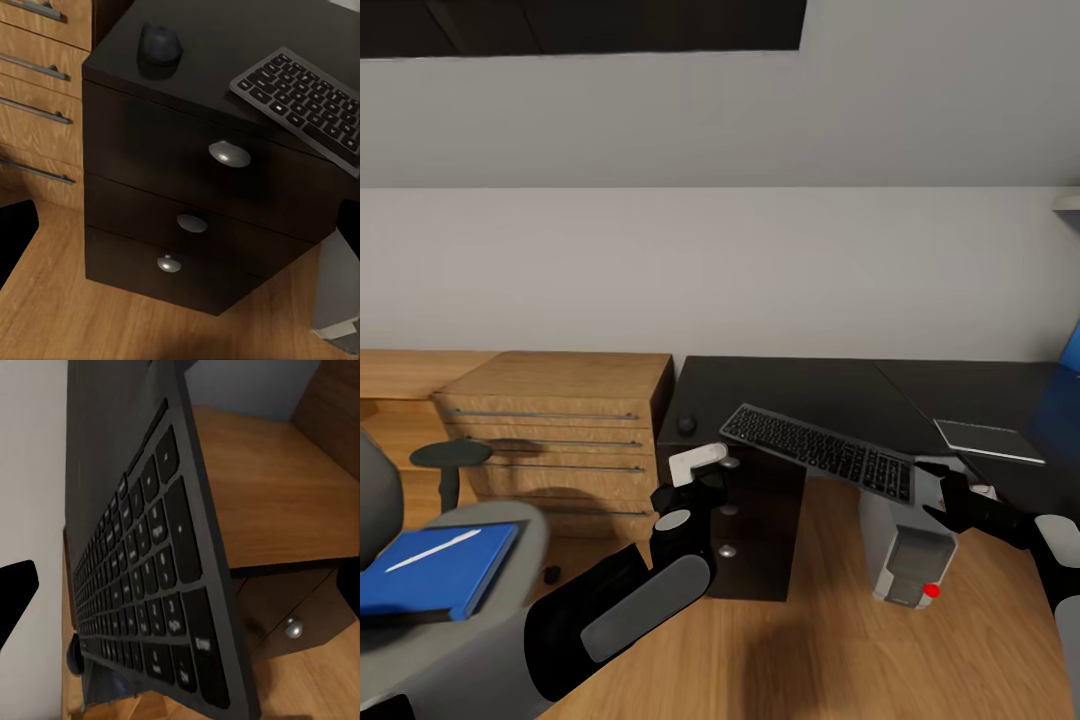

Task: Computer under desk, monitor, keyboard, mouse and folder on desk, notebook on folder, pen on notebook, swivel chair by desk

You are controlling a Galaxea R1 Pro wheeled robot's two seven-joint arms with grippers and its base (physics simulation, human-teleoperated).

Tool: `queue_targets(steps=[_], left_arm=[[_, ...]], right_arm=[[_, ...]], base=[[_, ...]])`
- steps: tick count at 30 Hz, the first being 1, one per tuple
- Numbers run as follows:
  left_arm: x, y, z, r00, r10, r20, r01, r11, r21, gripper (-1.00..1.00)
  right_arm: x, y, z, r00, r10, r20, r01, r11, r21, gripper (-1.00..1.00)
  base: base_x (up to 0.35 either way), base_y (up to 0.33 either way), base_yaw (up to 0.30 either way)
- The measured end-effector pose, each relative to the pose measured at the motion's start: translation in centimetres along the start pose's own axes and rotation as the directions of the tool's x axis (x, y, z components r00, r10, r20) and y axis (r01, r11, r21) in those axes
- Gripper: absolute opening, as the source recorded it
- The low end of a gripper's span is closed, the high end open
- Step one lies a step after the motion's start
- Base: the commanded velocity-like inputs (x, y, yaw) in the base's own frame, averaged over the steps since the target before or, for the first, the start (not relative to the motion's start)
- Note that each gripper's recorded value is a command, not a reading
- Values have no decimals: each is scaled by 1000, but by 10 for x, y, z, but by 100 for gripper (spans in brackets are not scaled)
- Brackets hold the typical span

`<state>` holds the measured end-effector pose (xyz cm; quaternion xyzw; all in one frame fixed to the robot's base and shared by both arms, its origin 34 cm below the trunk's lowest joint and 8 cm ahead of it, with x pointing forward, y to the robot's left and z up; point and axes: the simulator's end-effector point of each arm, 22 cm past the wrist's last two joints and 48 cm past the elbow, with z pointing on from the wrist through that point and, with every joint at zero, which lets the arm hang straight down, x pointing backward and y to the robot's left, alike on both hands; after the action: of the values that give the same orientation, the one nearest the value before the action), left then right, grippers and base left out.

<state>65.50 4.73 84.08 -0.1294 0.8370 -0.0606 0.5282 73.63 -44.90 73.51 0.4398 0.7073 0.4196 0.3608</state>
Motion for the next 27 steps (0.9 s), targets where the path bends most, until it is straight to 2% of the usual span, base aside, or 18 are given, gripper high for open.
queue_targets(steps=[8, 16, 19, 27], left_arm=[[0, -1, 0, 1000, 1, 0, -1, 1000, 2, 100], [2, -13, -7, 1000, -6, -4, 6, 1000, 24, 100], [7, -13, -6, 1000, -8, -5, 8, 1000, 25, 100], [7, -14, -6, 1000, -9, -5, 10, 1000, 26, 100]], right_arm=[[0, -1, 0, 1000, 0, 0, 0, 1000, 2, 100], [0, -2, 0, 1000, 0, 0, 0, 1000, 5, 100], [1, -8, 2, 1000, 0, 1, 0, 1000, 5, 100], [1, -7, 2, 1000, 1, 5, -1, 1000, 2, 100]], base=[[99, -70, 0], [10, -7, 0], [1, -1, 0], [0, 0, 0]])
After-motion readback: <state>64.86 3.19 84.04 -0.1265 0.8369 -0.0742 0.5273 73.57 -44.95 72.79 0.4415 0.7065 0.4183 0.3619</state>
